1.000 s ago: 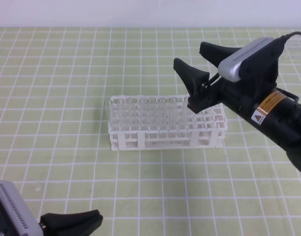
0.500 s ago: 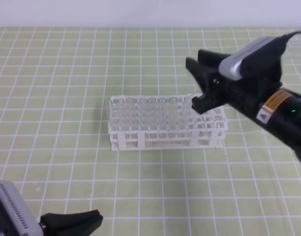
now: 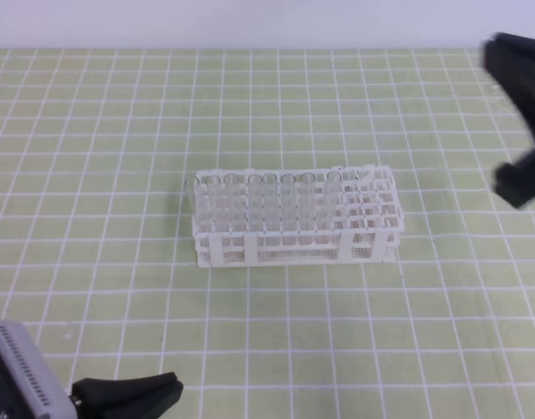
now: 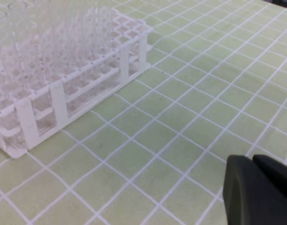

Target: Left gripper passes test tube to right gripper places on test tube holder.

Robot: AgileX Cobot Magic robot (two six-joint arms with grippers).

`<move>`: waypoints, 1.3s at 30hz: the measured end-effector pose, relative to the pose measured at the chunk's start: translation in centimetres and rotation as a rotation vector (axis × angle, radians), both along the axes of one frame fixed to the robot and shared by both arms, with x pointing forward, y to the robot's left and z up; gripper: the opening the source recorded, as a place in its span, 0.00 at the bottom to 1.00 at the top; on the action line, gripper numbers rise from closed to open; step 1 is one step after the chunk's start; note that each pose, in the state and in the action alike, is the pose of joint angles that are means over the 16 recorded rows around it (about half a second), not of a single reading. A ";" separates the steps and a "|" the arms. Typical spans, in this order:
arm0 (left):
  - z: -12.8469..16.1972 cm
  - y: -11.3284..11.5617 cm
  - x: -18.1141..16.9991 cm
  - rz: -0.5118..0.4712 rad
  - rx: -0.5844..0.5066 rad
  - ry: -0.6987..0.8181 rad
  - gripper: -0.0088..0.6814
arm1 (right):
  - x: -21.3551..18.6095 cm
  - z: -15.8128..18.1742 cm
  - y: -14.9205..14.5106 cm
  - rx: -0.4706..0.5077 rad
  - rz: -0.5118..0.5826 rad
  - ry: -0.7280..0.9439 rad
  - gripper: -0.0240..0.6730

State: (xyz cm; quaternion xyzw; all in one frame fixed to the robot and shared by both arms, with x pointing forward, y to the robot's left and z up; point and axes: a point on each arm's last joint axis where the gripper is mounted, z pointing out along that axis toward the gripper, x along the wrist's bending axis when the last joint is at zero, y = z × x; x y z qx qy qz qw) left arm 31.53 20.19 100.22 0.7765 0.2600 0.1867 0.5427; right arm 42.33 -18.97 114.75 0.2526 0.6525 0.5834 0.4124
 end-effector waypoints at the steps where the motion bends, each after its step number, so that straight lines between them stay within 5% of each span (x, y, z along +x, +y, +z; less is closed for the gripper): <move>1: 0.0 0.1 0.1 0.011 -0.002 -0.002 0.01 | -0.7 0.3 -0.6 -0.009 -0.022 -0.002 0.03; 11: 1.4 3.1 1.6 0.283 -0.107 -0.074 0.01 | -6.6 -0.4 -6.0 -0.068 -0.233 0.046 0.03; 24: 1.3 7.1 0.1 0.577 -0.244 -0.205 0.01 | -12.4 -4.5 -11.2 -0.010 -0.476 0.179 0.03; 39: -1.7 8.8 -1.3 0.750 -0.297 -0.240 0.01 | -12.1 -10.6 -10.1 0.234 -0.445 -0.059 0.03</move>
